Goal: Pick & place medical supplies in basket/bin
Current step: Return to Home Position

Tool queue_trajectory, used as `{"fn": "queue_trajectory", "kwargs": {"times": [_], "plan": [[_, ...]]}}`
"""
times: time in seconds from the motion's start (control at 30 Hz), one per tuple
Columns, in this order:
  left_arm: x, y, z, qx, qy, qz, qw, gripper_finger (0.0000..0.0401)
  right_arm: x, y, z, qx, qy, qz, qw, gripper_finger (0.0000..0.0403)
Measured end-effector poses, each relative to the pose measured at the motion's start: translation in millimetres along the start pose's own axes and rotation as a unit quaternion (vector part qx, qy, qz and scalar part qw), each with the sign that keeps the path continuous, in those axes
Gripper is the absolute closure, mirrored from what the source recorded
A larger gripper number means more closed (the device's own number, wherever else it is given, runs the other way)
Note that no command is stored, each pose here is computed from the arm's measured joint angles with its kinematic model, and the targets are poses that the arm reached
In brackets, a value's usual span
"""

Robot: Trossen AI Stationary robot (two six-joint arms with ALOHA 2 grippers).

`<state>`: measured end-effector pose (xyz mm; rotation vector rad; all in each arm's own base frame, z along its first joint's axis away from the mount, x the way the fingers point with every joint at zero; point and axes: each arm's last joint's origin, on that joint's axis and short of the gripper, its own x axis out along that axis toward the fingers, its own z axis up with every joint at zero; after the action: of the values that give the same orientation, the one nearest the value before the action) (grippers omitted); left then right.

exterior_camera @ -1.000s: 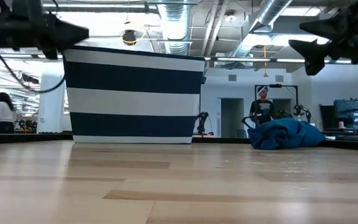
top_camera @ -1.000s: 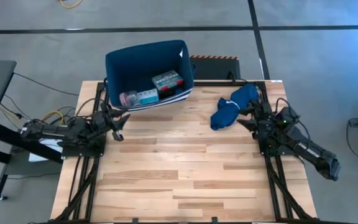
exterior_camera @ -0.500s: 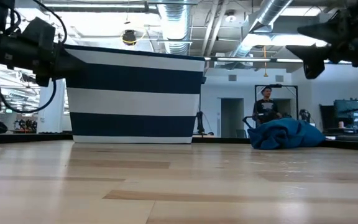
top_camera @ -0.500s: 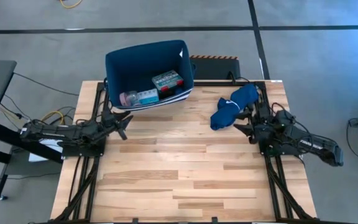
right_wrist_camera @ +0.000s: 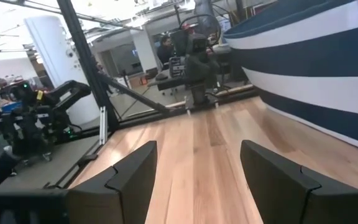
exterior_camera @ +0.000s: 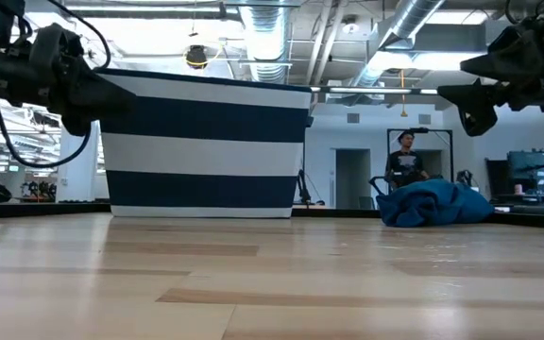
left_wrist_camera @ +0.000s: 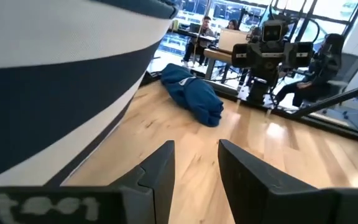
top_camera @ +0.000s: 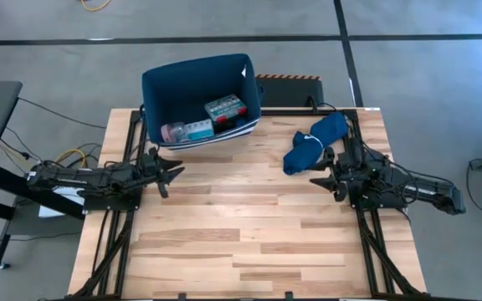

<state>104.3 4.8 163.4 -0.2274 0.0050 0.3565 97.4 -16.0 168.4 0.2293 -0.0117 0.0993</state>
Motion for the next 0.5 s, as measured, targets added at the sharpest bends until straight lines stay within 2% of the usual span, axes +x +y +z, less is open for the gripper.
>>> {"fn": "queue_trajectory", "kwargs": {"times": [0.5], "plan": [[0.0, 0.0, -0.3, 0.008, 0.001, -0.001, 1.000, 0.0290, 0.0, -0.1, -0.2, 0.000, 0.000, 0.000, 1.000, 0.0178]]}}
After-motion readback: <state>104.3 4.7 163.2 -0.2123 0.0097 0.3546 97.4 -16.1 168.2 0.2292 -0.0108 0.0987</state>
